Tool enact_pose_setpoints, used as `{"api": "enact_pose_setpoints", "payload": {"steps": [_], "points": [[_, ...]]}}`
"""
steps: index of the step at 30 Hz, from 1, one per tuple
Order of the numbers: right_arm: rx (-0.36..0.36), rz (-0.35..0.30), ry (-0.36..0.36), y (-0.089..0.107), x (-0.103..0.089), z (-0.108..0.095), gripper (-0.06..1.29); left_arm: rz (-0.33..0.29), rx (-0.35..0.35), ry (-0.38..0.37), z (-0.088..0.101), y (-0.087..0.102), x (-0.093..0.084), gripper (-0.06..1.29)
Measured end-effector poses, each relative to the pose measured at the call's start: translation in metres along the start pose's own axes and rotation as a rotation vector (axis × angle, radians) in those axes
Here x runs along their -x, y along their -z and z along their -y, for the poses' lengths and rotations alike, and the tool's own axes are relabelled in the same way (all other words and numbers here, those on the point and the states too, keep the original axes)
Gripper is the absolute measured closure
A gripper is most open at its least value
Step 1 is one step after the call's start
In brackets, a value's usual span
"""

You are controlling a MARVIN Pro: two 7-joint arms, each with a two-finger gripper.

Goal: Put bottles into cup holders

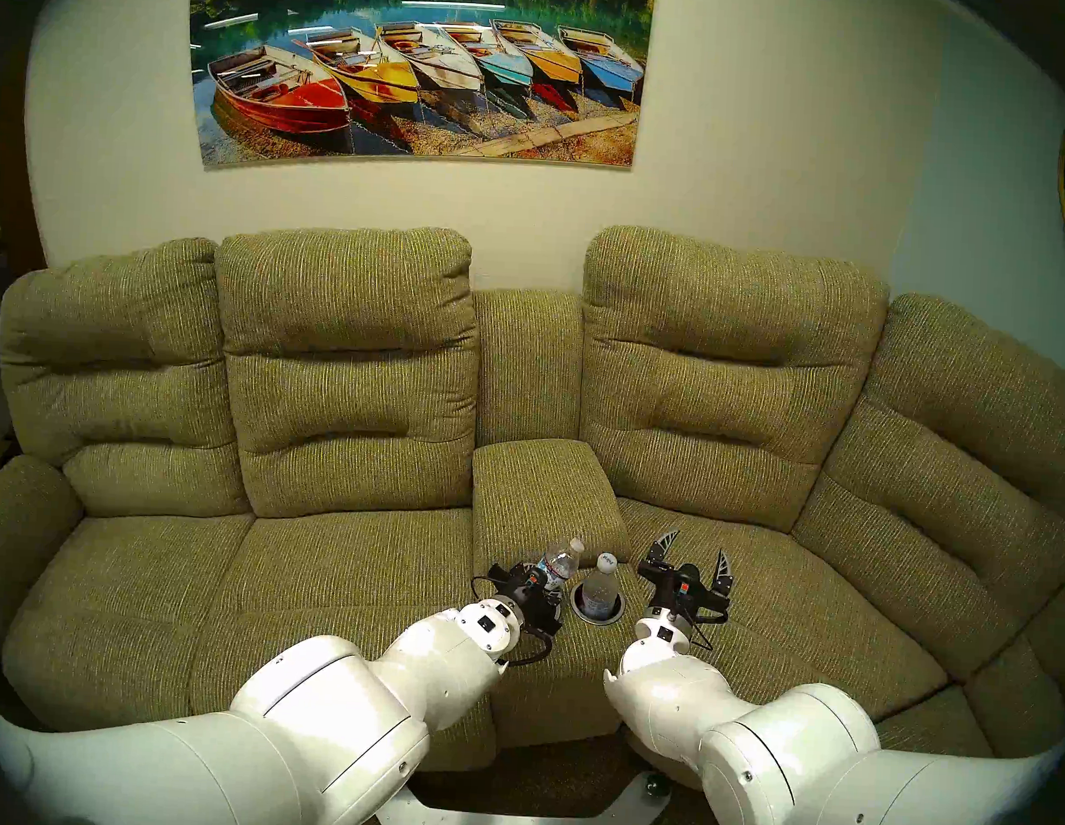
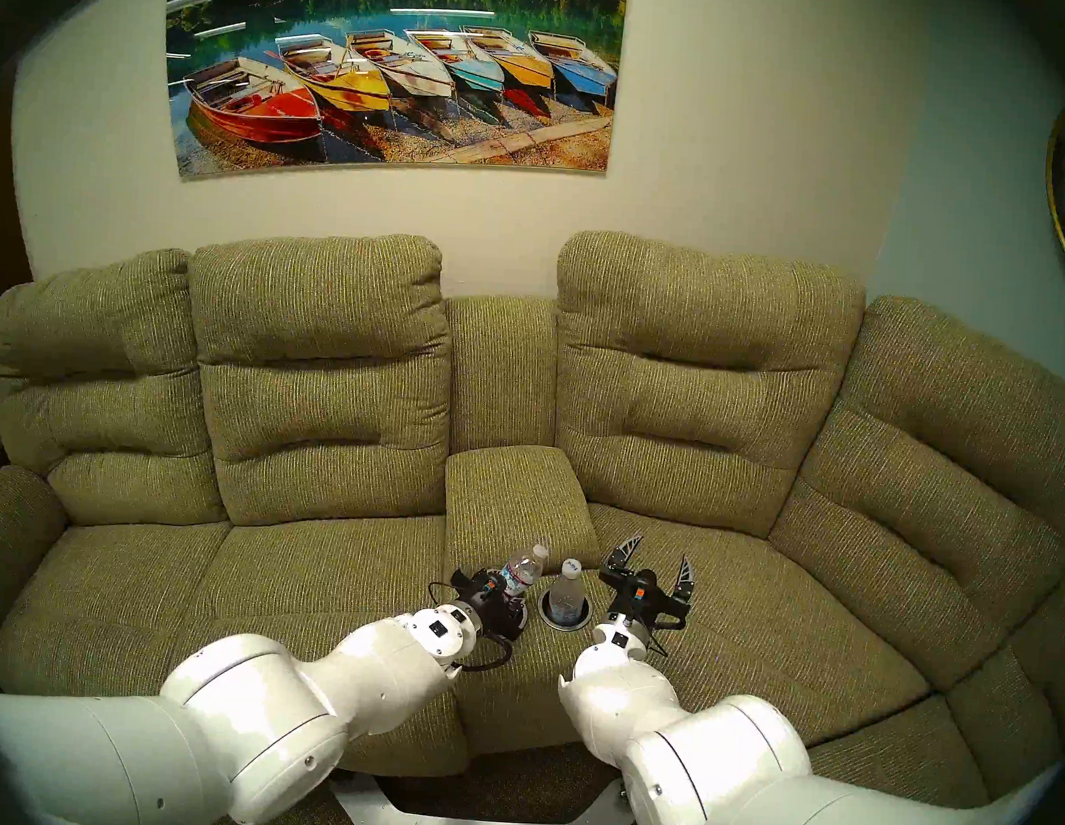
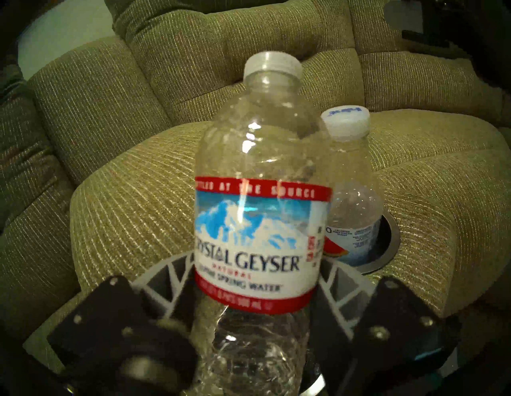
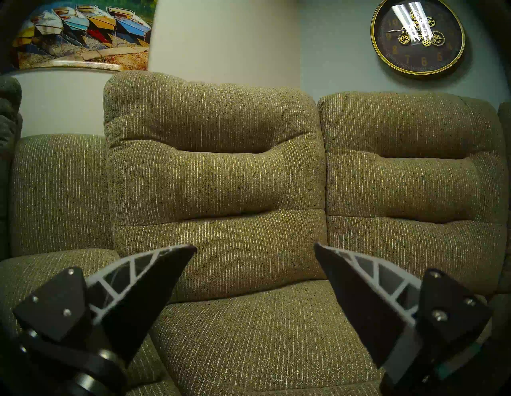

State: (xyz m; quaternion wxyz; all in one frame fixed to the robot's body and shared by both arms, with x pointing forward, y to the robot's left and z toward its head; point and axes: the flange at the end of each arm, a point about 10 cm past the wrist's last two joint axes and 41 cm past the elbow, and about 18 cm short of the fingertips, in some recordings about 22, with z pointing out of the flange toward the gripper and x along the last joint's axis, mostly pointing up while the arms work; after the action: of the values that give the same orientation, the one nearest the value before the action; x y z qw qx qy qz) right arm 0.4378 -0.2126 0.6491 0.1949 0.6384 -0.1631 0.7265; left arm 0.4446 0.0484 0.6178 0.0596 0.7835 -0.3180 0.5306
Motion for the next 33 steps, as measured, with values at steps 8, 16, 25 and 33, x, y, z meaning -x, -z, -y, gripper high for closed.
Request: {"api": "enact_pose_setpoints", "payload": {"steps": [8,16,25,33], "points": [[0.0,0.0,0.0,0.0,0.0,-0.0001,0.03,0.004,-0.009,0.007,0.0006,0.0,0.0005,0.51],[0.001,0.0,0.0,0.0,0.0,-0.0001,0.03,0.01,-0.021,0.017,0.0006,0.0004,0.0018,0.53],[0.001,0.0,0.0,0.0,0.0,-0.0001,0.03,0.011,-0.027,0.025,-0.0001,0.0003,0.0018,0.61],[0.001,0.0,0.0,0.0,0.0,-0.0001,0.03,0.012,-0.03,0.028,-0.0002,0.0002,0.0017,0.61]]}}
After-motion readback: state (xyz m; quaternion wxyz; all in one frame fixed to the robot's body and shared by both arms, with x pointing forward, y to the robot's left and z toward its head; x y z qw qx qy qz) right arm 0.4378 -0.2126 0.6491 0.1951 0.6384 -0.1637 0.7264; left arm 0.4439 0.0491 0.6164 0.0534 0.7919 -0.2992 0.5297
